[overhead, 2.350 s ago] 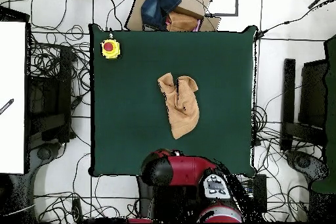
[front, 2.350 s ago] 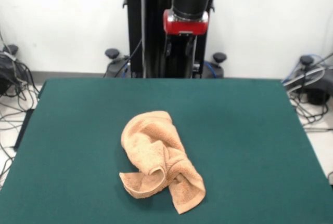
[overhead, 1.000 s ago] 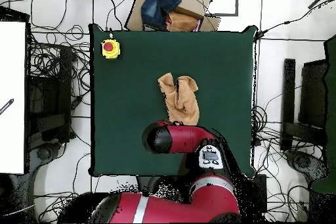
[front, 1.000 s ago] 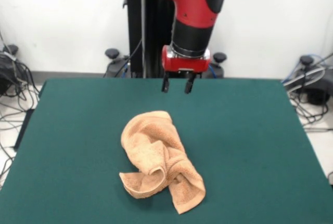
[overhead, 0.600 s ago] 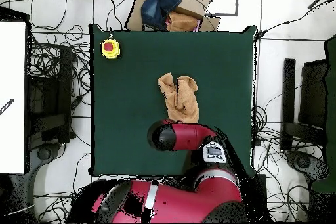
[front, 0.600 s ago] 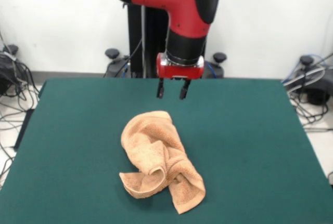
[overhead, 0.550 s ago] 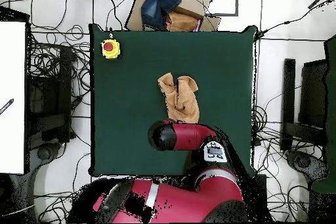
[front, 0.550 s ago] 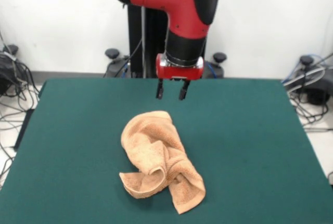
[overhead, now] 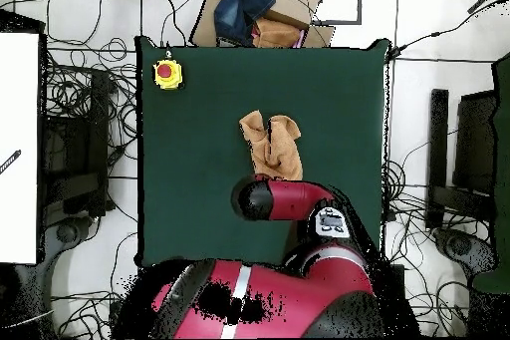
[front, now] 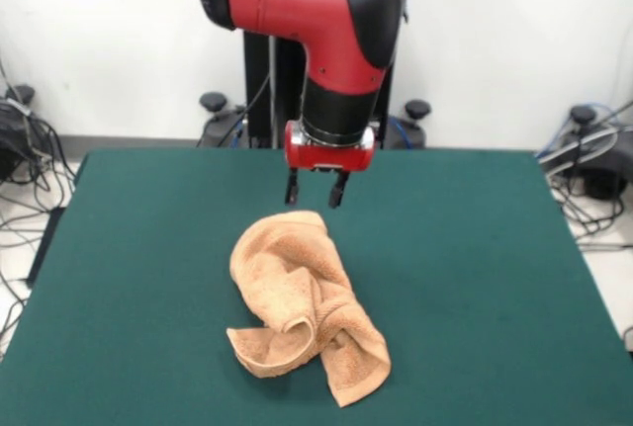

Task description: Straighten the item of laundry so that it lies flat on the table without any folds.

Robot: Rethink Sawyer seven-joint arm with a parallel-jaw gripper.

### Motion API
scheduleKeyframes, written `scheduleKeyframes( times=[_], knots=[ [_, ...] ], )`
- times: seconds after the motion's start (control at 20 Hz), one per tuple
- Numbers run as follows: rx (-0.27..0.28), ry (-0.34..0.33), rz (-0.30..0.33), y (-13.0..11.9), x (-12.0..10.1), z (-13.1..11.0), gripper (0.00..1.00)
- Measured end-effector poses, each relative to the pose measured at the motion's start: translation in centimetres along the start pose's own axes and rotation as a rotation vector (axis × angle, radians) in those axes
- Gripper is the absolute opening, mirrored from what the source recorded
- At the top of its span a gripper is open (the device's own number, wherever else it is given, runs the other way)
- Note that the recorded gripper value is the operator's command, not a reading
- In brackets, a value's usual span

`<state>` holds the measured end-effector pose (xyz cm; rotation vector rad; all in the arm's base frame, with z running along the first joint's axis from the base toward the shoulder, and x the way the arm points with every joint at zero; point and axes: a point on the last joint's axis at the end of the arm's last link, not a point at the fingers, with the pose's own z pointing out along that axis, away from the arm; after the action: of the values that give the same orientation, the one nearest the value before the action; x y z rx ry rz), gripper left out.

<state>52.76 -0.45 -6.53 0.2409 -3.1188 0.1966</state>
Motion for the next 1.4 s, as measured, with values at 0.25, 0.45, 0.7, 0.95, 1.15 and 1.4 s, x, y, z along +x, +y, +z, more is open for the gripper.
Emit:
scheduleKeyframes(
  times=[0.25,0.45,0.7,0.95,1.15,1.4],
  knots=[
    [0.008,-0.017,-0.001,-0.4,-1.2,0.6,1.0],
    [0.017,-0.033,0.0,-1.0,-2.5,0.7,1.0],
    [0.029,-0.026,0.001,-2.1,-5.1,1.3,1.0],
    [0.037,-0.009,0.002,-3.0,-7.5,2.1,1.0],
    [0.043,-0.006,0.006,-3.8,-9.9,2.6,1.0],
    [0.039,-0.012,0.015,-4.2,-10.2,2.5,1.0]
  ],
)
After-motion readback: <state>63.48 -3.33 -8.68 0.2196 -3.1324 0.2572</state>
